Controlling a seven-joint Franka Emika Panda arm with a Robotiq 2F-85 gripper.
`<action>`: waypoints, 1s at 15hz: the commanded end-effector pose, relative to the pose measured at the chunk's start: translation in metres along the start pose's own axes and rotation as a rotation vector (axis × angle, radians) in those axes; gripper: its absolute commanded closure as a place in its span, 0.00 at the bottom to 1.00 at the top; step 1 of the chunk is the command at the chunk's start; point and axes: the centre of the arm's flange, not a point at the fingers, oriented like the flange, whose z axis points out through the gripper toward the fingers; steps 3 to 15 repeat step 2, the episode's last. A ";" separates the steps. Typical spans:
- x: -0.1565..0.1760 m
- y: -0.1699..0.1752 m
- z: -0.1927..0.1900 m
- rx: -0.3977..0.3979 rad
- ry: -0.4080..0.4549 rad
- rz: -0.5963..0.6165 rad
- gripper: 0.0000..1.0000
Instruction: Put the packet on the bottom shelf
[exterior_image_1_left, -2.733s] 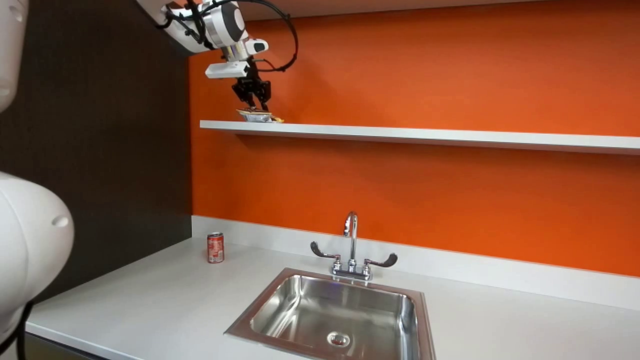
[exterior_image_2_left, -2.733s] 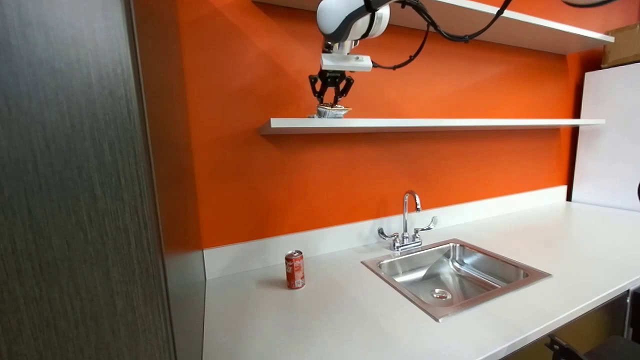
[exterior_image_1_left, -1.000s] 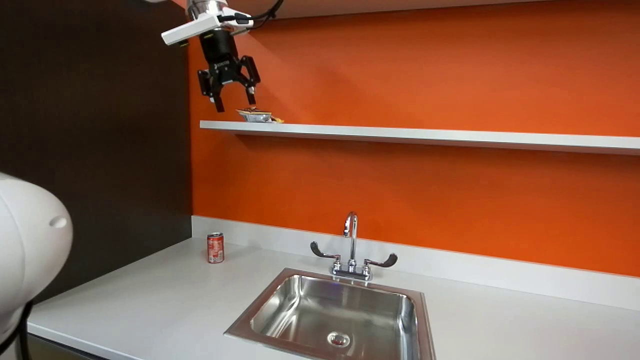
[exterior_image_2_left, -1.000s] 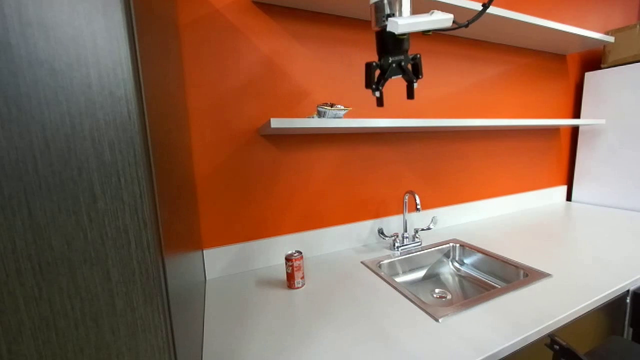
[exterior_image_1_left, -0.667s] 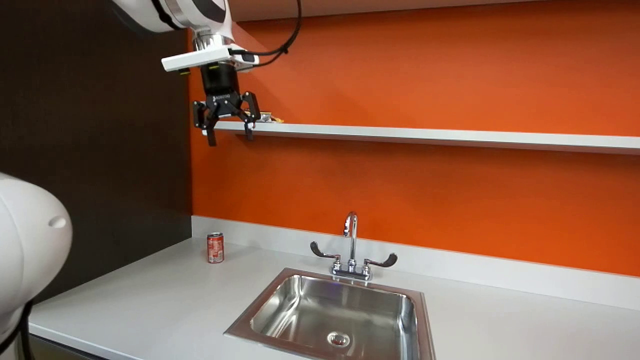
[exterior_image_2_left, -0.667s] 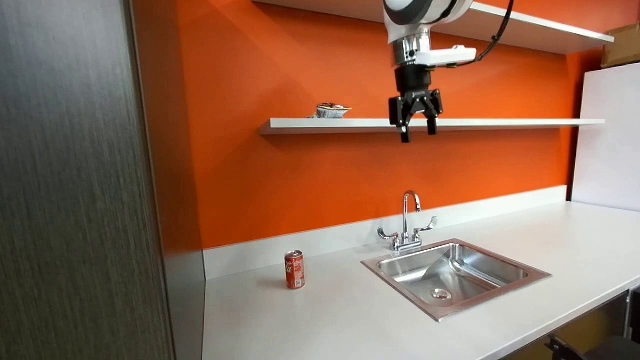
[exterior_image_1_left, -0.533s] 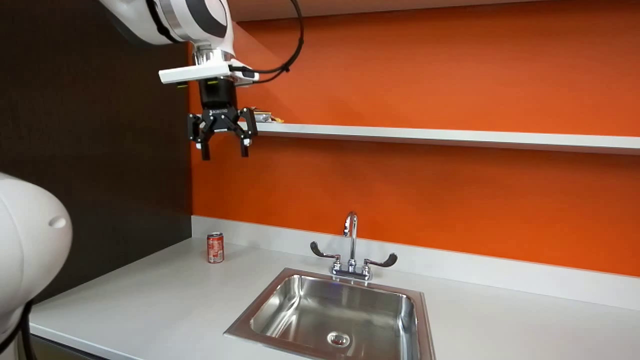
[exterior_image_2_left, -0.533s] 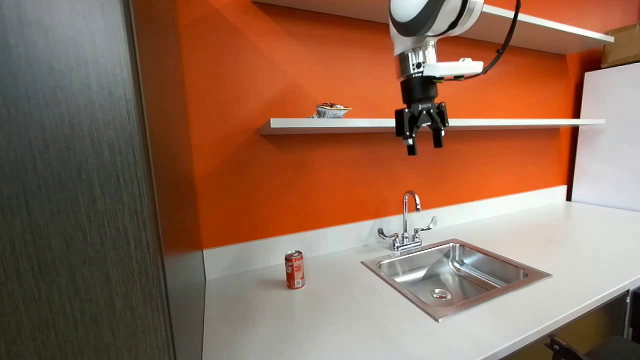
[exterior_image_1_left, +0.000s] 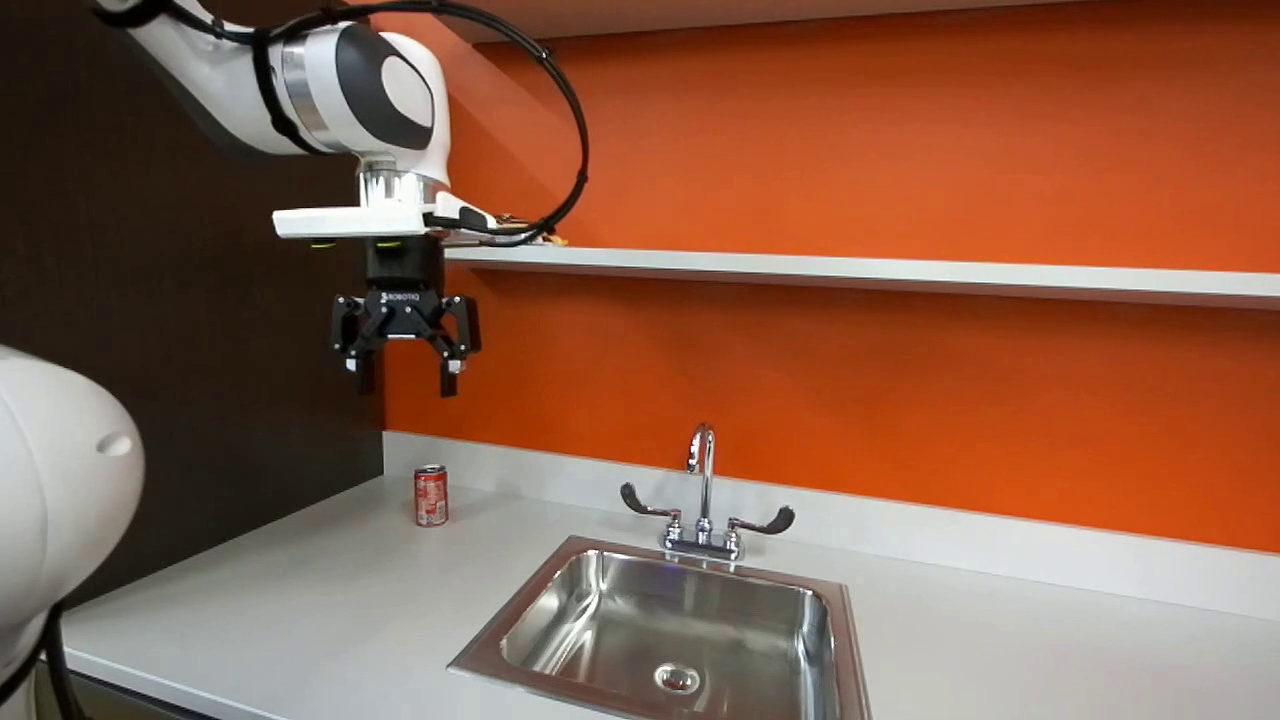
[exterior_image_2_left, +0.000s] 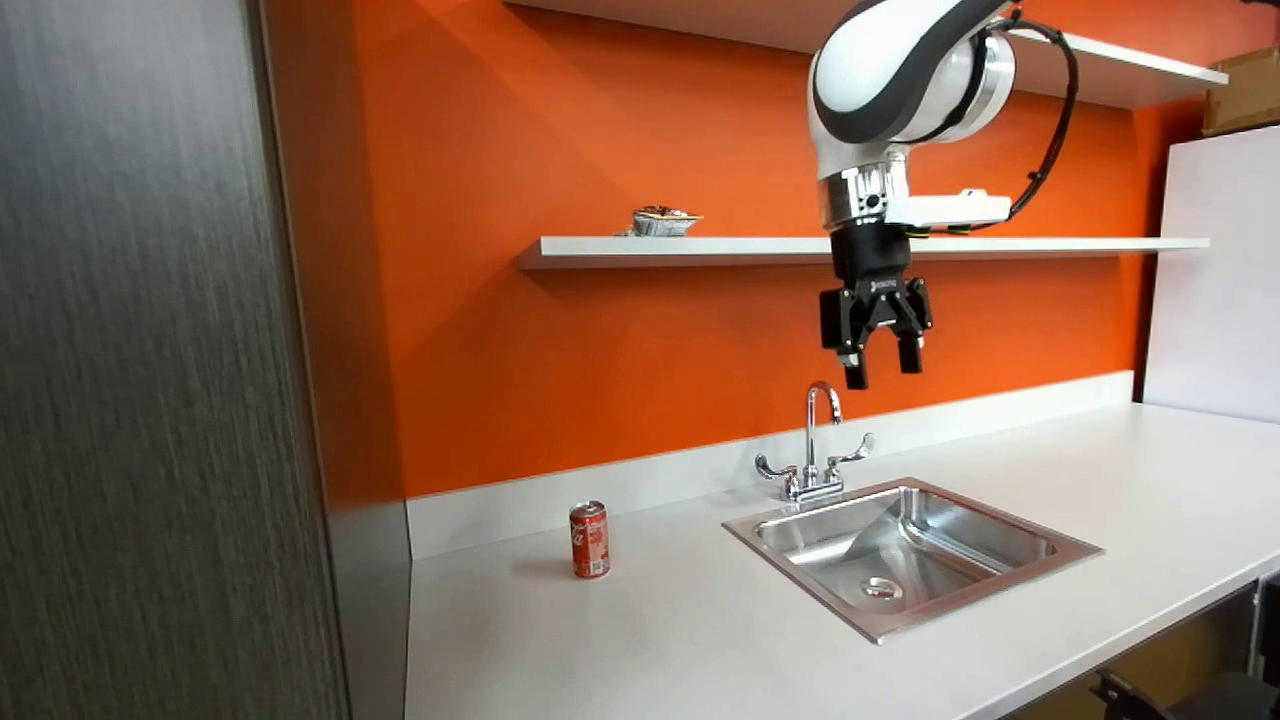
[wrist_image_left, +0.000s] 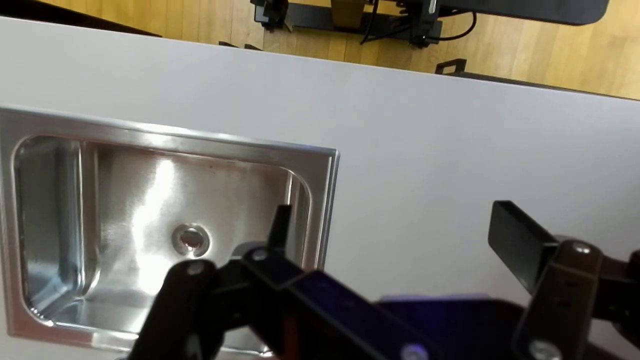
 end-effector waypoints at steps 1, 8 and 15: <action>-0.002 -0.001 0.003 0.000 -0.003 -0.001 0.00; -0.003 -0.001 0.004 0.000 -0.003 -0.002 0.00; -0.003 -0.001 0.004 0.000 -0.003 -0.002 0.00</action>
